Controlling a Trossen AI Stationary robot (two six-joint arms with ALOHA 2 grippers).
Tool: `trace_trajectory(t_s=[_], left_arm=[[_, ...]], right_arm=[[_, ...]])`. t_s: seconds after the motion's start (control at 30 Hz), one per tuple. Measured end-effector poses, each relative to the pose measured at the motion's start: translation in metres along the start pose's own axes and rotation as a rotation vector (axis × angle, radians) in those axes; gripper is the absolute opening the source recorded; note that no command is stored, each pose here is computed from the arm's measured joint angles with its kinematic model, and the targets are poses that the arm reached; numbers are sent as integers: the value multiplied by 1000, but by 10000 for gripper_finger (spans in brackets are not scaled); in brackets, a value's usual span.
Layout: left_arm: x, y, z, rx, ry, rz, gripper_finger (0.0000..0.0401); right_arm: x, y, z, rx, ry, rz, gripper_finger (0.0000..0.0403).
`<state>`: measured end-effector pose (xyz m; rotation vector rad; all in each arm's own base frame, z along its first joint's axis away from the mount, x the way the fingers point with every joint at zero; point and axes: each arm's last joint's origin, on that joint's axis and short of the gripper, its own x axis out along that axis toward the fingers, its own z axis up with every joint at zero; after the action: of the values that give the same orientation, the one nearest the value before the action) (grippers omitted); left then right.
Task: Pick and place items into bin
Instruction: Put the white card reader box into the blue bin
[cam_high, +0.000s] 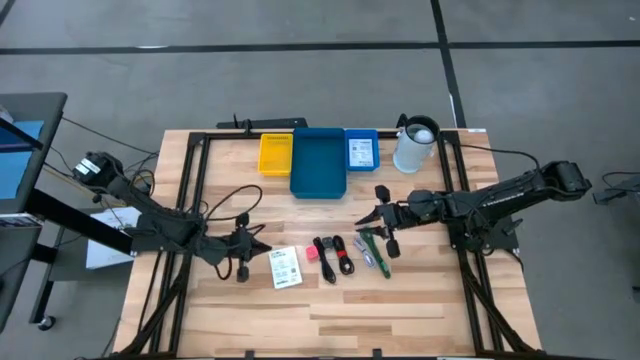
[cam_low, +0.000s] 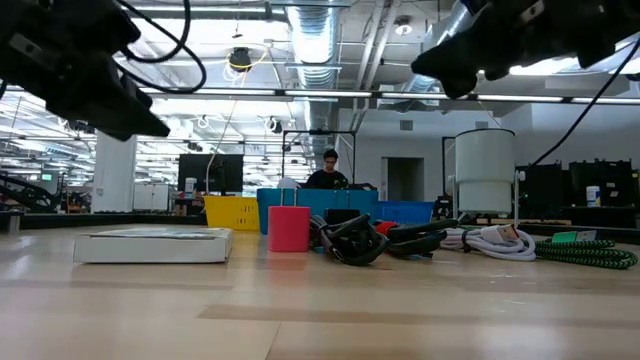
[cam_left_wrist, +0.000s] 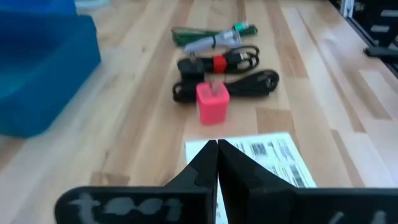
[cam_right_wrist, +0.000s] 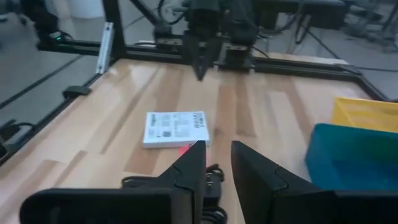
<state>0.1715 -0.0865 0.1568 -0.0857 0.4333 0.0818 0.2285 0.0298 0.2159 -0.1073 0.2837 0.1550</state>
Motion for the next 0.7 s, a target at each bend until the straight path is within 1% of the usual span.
trace_trajectory(t_s=[0.07,0.23,0.37,0.7], left_arm=[[3,0,-3,-7,24,1,0],[12,0,-14,-36,99,-5,0],[19,-2,-21,-71,129,-8,0],[37,-10,-34,-102,148,-50,0]], right_arm=[[3,0,-2,11,12,-17,70],[14,2,-13,37,73,-14,71],[23,2,-25,80,133,-59,72],[27,2,-24,95,93,-59,72]])
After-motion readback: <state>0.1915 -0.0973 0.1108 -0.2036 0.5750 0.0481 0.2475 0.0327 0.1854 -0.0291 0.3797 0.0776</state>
